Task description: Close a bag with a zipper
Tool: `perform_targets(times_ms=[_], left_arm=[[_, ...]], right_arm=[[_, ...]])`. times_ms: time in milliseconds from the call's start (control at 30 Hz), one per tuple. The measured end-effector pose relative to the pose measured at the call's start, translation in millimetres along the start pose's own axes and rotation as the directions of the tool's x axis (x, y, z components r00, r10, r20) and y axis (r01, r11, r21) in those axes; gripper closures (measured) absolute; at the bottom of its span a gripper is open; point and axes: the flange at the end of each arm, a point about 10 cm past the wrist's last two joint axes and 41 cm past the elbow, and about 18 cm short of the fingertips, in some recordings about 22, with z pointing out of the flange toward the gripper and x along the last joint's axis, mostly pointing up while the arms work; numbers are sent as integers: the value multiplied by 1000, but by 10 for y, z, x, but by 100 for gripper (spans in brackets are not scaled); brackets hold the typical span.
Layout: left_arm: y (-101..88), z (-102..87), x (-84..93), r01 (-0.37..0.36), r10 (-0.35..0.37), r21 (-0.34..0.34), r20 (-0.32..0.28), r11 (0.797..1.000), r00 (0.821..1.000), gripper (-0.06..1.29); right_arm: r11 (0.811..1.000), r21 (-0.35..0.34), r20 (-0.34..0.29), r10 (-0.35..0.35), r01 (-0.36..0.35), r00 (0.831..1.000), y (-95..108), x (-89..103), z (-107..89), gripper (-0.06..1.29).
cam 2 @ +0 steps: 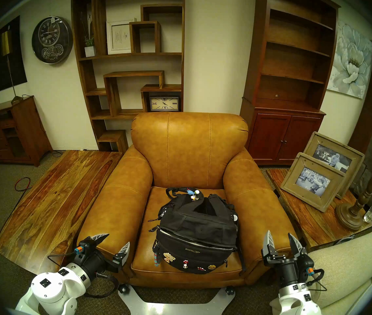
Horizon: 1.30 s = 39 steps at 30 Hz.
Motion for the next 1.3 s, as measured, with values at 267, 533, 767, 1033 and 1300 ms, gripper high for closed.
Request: perform_targets(times_ms=[267,533,767,1033,1300], left_arm=[[-1,0,-3,0,0,1,1,1000,1000,-4],[-2,1,-4,0,0,1,1,1000,1000,-4],[-1,0,-5,0,0,1,1,1000,1000,-4],[-1,0,-5,0,0,1,1,1000,1000,-4],[-1,0,-5,0,0,1,1,1000,1000,-4]], right_arm=[[984,143,104,-118,103,988,-241,-396,-140,2],[922,248,157,-340,296,927,-174,-643,-286,2],[806,320,121,-556,498,823,-10,-670,-311,2],[739,353,91,-637,573,766,-14,-751,-217,2],[721,355,90,-660,595,746,34,-828,-18,2]])
